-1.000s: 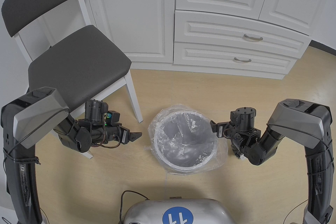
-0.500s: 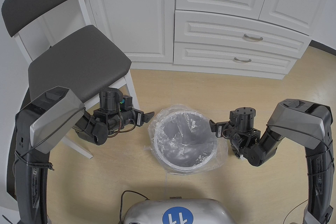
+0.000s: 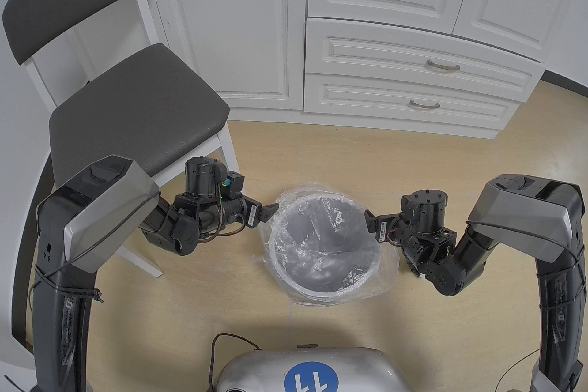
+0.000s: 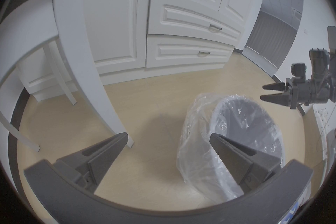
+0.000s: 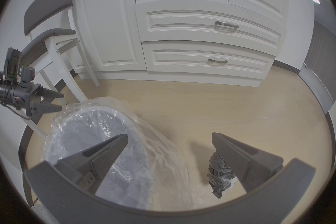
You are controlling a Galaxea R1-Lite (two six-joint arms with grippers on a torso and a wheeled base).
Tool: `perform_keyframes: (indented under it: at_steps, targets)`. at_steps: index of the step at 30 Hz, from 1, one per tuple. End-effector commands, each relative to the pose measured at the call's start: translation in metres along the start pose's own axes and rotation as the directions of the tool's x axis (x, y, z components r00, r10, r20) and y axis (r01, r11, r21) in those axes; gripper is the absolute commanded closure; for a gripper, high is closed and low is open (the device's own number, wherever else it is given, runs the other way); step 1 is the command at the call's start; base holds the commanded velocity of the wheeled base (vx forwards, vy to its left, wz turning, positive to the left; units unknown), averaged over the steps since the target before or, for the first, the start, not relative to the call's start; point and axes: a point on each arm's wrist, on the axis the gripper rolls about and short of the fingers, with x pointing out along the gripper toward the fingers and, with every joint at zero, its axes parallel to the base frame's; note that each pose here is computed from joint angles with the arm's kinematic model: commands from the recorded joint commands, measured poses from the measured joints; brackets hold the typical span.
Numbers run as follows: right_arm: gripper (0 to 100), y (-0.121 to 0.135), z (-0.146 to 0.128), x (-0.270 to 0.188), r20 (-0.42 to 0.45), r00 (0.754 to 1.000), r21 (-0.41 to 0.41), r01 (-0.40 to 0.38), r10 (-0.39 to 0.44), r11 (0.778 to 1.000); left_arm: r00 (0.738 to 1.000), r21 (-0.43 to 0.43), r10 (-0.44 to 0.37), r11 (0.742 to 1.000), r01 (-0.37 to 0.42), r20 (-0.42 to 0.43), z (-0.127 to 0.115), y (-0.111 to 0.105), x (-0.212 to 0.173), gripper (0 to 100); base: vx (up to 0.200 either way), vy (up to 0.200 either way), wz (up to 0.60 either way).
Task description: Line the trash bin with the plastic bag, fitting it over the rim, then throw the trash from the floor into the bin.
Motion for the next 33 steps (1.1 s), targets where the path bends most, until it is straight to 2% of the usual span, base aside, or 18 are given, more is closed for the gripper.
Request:
perform_keyframes:
  at_steps: [1,6,11,27,33]
  targets:
    - [0,0.0,0.003,-0.002,0.007,1.0,0.003,-0.002,0.002,1.0,0.999,-0.012,0.007,1.0,-0.008,-0.032,-0.006,0.003,-0.015,0,0.0,0.0,0.0]
    - [0,0.005,0.001,-0.003,0.003,1.0,-0.001,-0.013,0.013,1.0,1.0,-0.005,0.002,1.0,-0.002,-0.007,-0.008,-0.001,-0.02,0,0.0,0.0,0.0]
    - [0,0.005,0.0,-0.004,-0.002,1.0,-0.003,-0.013,0.013,1.0,1.0,-0.007,0.003,1.0,-0.004,-0.019,-0.014,-0.001,-0.014,0,0.0,0.0,0.0]
    - [0,0.004,-0.01,0.0,-0.025,1.0,-0.011,-0.009,0.009,1.0,0.995,-0.038,0.001,0.999,-0.005,-0.098,-0.049,0.009,0.014,0,0.0,0.0,0.0]
    - [0,0.005,-0.012,0.001,-0.029,1.0,-0.013,-0.01,0.01,1.0,0.993,-0.083,-0.003,0.996,-0.007,-0.119,-0.071,0.008,0.034,0,0.0,0.0,0.0]
